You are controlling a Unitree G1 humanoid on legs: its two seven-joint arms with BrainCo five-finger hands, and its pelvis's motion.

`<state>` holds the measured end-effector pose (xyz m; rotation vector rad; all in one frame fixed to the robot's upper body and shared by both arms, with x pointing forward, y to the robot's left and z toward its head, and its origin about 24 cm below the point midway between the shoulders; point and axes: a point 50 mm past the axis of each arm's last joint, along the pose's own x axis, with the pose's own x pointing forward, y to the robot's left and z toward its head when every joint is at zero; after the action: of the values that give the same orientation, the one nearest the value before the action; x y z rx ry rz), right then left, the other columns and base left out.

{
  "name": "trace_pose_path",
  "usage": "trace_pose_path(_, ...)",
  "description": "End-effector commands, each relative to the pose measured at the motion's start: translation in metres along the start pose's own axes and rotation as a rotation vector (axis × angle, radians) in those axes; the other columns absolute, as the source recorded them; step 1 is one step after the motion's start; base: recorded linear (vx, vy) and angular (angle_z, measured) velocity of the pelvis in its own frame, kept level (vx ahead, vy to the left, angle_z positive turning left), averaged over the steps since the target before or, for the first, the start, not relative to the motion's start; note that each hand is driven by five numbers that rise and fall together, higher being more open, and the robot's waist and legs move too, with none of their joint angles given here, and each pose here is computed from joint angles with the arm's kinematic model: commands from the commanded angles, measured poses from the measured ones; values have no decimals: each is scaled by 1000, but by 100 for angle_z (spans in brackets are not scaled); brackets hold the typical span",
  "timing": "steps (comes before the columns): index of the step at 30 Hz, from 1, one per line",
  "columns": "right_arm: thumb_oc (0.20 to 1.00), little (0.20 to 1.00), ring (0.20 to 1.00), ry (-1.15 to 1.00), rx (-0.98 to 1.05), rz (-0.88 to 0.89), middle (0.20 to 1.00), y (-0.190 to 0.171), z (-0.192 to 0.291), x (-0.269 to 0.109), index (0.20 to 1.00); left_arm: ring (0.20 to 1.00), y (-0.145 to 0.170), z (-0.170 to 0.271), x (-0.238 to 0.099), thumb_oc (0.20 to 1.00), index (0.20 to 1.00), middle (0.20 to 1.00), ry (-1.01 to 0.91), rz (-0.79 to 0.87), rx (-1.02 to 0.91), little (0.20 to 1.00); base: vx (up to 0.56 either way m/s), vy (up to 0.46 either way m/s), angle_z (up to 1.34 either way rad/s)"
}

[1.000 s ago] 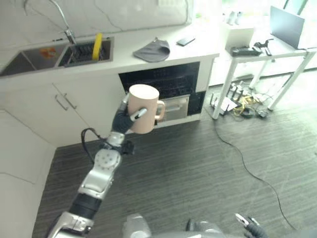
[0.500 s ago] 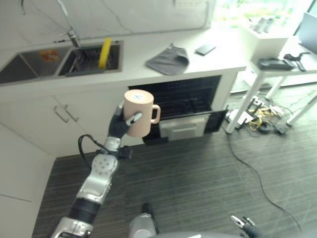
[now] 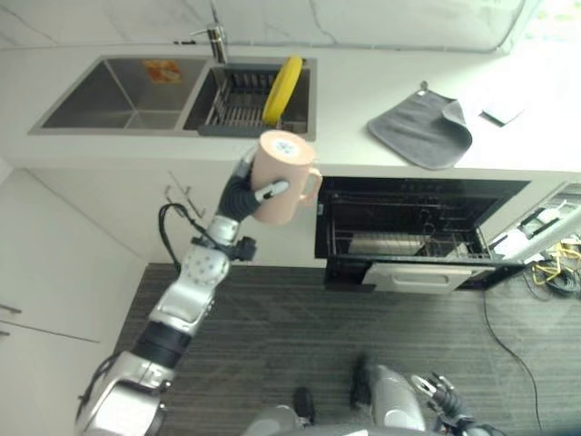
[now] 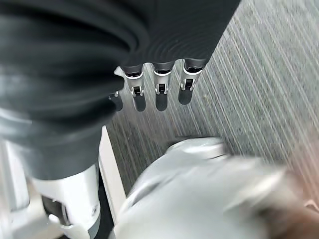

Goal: Place the dishes in the dishwasher.

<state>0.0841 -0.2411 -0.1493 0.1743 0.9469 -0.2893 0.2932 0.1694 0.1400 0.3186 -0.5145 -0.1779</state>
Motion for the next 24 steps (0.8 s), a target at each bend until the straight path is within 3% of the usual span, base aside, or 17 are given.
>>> trace_pose_path(1,1000,1000,1000,-8,57,-13,1000,-1,-6,-3,1000,200,8,22,3,200,200,200,-121,17,31,200,237,-240,63)
trace_pose_path(16,1000,1000,1000,-52,24,-23,1000,-7,15,2,1000,200,30,25,-13,200,200,200,-99,109,28,200,95,-286,10)
trace_pose_path(24,1000,1000,1000,-11,1,-58,1000,-22,2,-3,1000,200,33,24,-12,200,200,200,-115,120,3,200,20,-118,-11)
